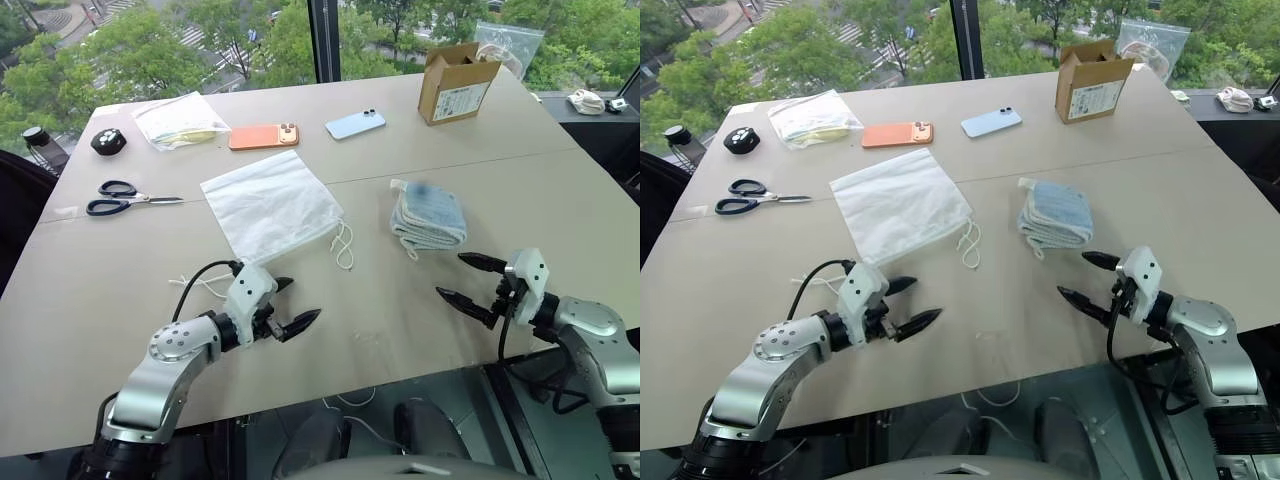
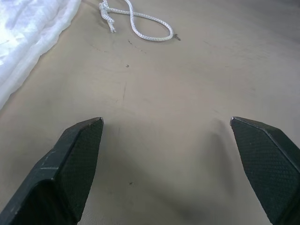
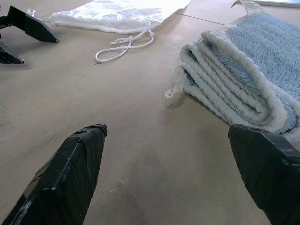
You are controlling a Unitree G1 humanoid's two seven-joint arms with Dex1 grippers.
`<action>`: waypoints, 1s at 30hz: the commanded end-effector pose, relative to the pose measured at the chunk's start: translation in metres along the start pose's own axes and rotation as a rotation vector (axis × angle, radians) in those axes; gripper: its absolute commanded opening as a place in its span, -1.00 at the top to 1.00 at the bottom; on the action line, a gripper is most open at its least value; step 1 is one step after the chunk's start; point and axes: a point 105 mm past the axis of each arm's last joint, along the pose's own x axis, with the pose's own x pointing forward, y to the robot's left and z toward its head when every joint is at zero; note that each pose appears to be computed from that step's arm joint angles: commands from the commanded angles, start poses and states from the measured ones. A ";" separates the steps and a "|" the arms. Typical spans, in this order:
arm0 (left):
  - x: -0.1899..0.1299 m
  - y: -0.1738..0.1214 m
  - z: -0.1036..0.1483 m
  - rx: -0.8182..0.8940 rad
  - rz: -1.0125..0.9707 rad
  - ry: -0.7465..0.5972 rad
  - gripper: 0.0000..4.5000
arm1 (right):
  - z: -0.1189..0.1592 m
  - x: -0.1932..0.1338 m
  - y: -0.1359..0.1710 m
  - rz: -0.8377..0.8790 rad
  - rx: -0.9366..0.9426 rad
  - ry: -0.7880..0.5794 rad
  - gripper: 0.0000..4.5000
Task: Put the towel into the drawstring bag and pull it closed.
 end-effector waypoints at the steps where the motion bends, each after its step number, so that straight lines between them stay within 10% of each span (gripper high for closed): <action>1: -0.003 -0.003 0.007 0.024 0.002 -0.020 -0.99 | 0.006 0.001 0.001 0.017 -0.035 -0.020 -1.00; 17: -0.003 0.009 0.022 0.034 0.081 -0.109 -0.99 | 0.015 0.012 0.005 0.027 -0.034 -0.071 -1.00; 30: -0.020 0.108 0.053 0.415 0.571 -0.058 -0.99 | 0.042 0.025 0.033 0.164 0.023 -0.168 -1.00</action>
